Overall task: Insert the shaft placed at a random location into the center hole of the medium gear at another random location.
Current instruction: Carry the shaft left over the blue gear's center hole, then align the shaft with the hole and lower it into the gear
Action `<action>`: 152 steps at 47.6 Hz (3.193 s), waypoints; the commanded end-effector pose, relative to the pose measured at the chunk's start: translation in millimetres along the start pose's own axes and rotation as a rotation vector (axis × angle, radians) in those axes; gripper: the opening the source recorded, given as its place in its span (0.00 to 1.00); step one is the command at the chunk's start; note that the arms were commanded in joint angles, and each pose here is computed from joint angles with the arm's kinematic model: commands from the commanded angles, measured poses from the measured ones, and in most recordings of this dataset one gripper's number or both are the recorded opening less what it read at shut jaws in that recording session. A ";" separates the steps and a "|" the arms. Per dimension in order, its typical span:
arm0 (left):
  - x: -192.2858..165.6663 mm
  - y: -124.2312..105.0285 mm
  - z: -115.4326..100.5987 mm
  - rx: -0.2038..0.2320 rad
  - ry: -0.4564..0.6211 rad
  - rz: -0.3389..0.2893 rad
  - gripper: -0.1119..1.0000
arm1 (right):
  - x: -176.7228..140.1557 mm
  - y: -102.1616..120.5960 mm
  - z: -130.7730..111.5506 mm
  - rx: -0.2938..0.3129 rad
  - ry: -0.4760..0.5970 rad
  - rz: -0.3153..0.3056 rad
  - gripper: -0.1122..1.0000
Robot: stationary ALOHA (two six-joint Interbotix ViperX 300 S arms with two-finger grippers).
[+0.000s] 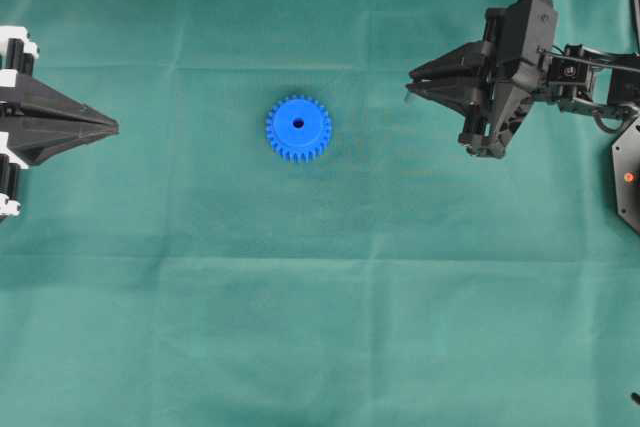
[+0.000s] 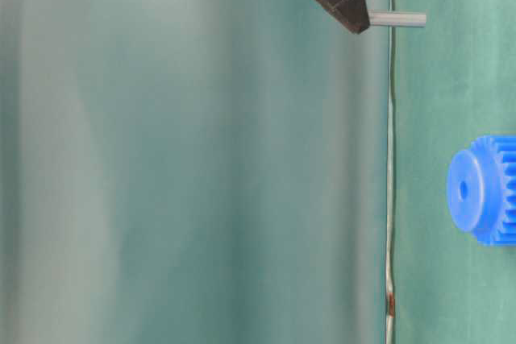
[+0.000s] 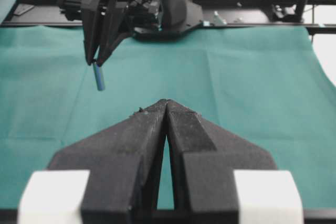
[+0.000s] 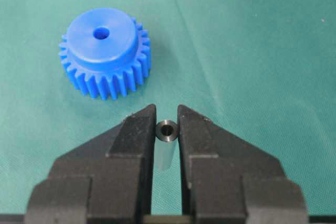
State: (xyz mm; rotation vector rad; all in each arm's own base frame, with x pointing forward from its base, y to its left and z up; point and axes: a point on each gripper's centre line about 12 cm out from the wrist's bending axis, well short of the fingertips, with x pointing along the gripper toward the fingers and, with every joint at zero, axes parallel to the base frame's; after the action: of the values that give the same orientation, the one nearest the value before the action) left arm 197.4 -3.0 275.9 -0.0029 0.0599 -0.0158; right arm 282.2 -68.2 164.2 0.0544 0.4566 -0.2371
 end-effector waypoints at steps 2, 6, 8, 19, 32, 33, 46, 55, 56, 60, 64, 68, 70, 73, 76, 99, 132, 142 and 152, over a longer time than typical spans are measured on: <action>1.5 -0.4 10.2 0.002 -0.026 -0.002 0.10 | 2.2 1.9 12.1 -0.013 -0.029 0.005 0.21; 1.7 -0.4 9.9 0.002 -0.025 -0.002 0.10 | 4.6 3.7 13.9 -0.014 -0.032 0.010 0.21; 1.5 -0.4 10.2 0.002 -0.026 -0.002 0.10 | 6.7 5.1 16.2 -0.016 -0.038 0.015 0.21; 1.5 -0.4 10.2 0.002 -0.026 -0.002 0.10 | 25.4 13.1 26.4 -0.026 -0.043 0.035 0.21; 1.5 -0.4 9.6 0.000 -0.021 -0.002 0.10 | 58.5 26.1 47.7 -0.038 -0.060 0.063 0.21; 1.8 -0.4 10.0 0.000 -0.021 -0.002 0.10 | 62.1 27.6 49.5 -0.042 -0.062 0.067 0.21; 1.8 -0.4 9.3 -0.001 -0.020 -0.002 0.10 | 92.3 34.7 63.8 -0.049 -0.073 0.077 0.21; 1.5 -0.4 9.6 -0.001 -0.021 -0.002 0.10 | 105.9 38.5 67.0 -0.052 -0.073 0.083 0.21; 1.8 -0.4 9.3 -0.001 -0.020 -0.002 0.10 | 106.8 38.6 67.2 -0.053 -0.073 0.083 0.21; 1.5 -0.4 9.6 -0.001 -0.021 -0.002 0.10 | 109.9 39.5 67.1 -0.053 -0.071 0.084 0.21; 1.5 -0.4 9.6 -0.003 -0.021 -0.002 0.10 | 111.2 39.6 66.7 -0.053 -0.070 0.084 0.21; 1.5 -0.4 9.6 -0.001 -0.021 -0.002 0.10 | 110.6 39.6 66.0 -0.053 -0.068 0.084 0.21; 1.5 -0.4 9.6 -0.001 -0.021 -0.002 0.10 | 110.9 39.6 65.5 -0.053 -0.067 0.084 0.21; 1.5 -0.4 9.6 -0.001 -0.021 -0.002 0.10 | 110.9 40.2 65.4 -0.053 -0.067 0.085 0.21; 1.8 -0.4 9.3 -0.001 -0.020 -0.002 0.10 | 110.8 39.5 64.8 -0.054 -0.065 0.084 0.21; 1.5 -0.4 9.6 -0.001 -0.021 -0.002 0.10 | 117.4 42.9 56.8 -0.053 -0.047 0.090 0.21; 1.8 -0.4 9.3 -0.001 -0.020 -0.002 0.10 | 126.9 48.9 44.1 -0.052 -0.028 0.100 0.21; 1.8 -0.4 10.0 -0.001 -0.021 -0.002 0.10 | 121.7 48.7 50.4 -0.054 -0.043 0.100 0.21; 1.8 -0.4 9.1 -0.001 -0.018 -0.002 0.10 | 112.9 48.5 62.2 -0.059 -0.074 0.102 0.21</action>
State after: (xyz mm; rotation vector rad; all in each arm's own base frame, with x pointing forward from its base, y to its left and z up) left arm 197.3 -3.0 275.2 -0.0059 0.0660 -0.0156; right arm 417.2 -53.0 147.4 0.0305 0.4427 -0.1307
